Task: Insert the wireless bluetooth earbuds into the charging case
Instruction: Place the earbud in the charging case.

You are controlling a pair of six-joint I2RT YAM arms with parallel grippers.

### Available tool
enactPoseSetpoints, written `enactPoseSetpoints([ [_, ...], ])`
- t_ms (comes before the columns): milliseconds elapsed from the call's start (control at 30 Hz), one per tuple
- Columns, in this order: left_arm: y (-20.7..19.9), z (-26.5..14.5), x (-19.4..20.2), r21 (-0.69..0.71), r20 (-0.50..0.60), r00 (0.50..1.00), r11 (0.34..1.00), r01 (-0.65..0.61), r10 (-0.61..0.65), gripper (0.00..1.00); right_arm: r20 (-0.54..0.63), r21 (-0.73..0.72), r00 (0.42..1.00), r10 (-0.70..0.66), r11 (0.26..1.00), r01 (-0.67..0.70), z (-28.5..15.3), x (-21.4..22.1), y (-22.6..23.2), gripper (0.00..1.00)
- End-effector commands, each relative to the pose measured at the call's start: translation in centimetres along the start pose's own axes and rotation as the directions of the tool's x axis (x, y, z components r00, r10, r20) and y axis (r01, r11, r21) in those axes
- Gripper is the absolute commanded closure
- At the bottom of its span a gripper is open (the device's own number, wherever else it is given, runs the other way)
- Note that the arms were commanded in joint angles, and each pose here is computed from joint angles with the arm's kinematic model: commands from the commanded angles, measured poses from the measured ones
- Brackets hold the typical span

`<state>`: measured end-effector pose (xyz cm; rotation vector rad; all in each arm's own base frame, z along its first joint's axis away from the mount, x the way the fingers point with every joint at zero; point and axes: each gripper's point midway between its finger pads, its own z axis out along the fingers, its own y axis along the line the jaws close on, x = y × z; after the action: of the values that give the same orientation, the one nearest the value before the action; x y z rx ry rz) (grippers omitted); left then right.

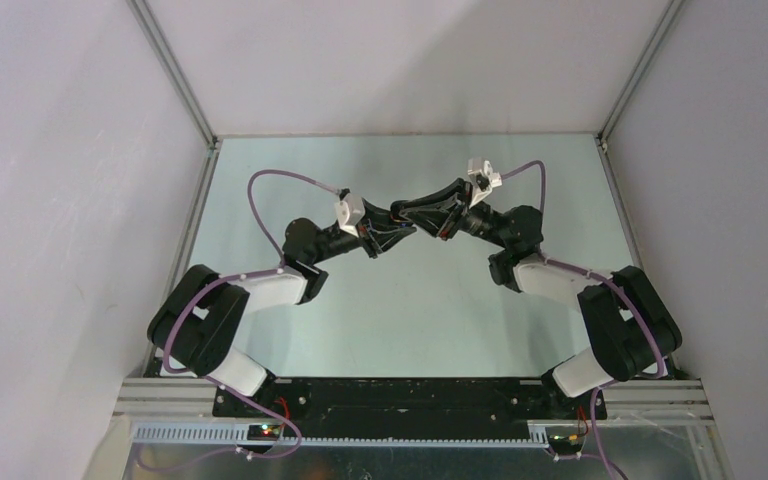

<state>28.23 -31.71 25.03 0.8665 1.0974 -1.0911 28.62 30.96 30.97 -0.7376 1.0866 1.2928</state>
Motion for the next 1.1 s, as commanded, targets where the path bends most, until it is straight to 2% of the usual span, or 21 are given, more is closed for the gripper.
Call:
enactPoseSetpoints([
  [0, -0.5, 0.6, -4.0, 0.024, 0.103, 0.99, 0.995, -0.097, 0.094, 0.99, 0.044, 0.057, 0.998, 0.039, 0.998, -0.041, -0.2, -0.7, -0.3, 0.77],
  [400, 0.2, 0.5, -3.4, 0.005, 0.084, 0.99, 0.994, -0.114, 0.113, 0.98, 0.026, 0.074, 0.997, 0.068, 0.995, -0.07, 0.0, 0.0, -0.4, 0.79],
  [767, 1.9, -0.2, -2.3, -0.046, 0.042, 0.985, 0.985, -0.167, 0.169, 0.98, -0.018, 0.165, 0.985, 0.174, 0.972, -0.169, -0.3, 1.1, -1.5, 0.79],
  [1067, 2.2, -0.3, -1.2, -0.053, 0.012, 0.986, 0.984, -0.168, 0.169, 0.97, -0.039, 0.148, 0.983, 0.181, 0.974, -0.173, 0.3, 0.6, -1.3, 0.78],
])
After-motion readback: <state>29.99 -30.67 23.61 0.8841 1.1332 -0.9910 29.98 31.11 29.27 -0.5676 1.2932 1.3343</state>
